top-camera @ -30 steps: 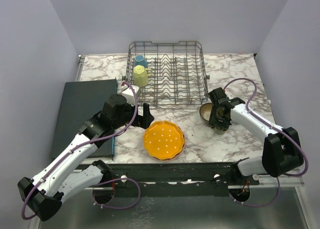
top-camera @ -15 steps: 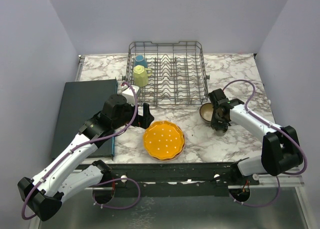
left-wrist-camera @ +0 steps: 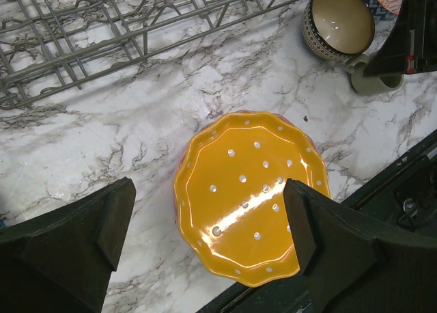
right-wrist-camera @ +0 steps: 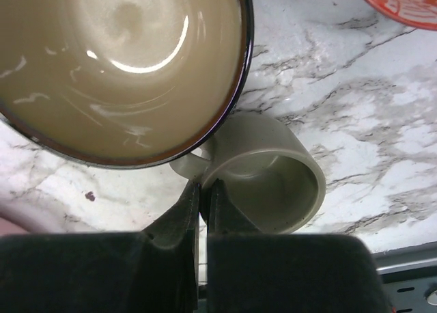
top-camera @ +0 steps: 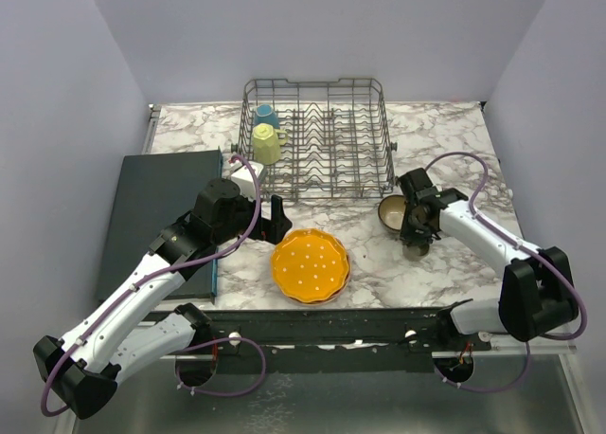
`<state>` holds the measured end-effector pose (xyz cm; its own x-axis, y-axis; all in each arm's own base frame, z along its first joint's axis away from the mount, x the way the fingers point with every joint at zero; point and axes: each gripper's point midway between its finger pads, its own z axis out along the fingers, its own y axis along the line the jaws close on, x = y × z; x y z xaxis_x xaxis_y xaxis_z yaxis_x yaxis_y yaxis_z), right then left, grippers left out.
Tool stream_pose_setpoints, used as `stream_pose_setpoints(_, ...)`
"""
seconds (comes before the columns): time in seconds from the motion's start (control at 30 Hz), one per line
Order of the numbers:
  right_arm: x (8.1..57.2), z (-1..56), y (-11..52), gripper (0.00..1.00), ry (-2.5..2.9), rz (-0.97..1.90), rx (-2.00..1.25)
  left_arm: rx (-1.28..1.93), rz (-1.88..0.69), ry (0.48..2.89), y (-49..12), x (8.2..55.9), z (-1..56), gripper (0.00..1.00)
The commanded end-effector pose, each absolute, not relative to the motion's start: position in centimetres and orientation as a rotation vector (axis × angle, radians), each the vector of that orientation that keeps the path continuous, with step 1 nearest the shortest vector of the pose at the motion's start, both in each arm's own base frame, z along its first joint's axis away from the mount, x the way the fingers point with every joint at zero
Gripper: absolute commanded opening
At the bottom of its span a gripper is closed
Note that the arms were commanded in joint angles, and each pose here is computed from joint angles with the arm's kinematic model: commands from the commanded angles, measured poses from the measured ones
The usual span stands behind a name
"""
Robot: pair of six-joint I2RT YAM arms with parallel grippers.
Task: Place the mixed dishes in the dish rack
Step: Pick up the cup at the center of the board.
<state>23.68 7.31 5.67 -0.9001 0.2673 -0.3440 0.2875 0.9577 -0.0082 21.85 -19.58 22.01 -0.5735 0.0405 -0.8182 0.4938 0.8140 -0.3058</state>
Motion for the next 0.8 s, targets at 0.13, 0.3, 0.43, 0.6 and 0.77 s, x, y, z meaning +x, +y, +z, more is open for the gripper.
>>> stream_pose_setpoints(0.13, 22.8, 8.0, 9.0, 0.0, 2.751, 0.104, 0.392, 0.401, -0.669, 2.112, -19.8, 21.5, 21.8, 0.99)
stream_pose_setpoints(0.3, 22.4, 9.1, 10.1, 0.0, 2.745, 0.212, 0.345, 0.404, -0.667, 2.115, -19.8, 21.5, 21.7, 0.99)
stream_pose_setpoints(0.43, 22.1, 10.5, 11.2, 0.0, 2.722, 0.319, 0.302, 0.409, -0.673, 2.118, -19.9, 21.5, 21.6, 0.99)
stream_pose_setpoints(0.6, 21.9, 12.6, 12.6, 0.0, 2.673, 0.461, 0.233, 0.405, -0.671, 2.129, -20.0, 21.6, 21.4, 0.99)
stream_pose_setpoints(0.77, 21.7, 14.9, 14.1, 0.0, 2.603, 0.604, 0.159, 0.427, -0.701, 2.133, -20.5, 21.4, 21.3, 0.99)
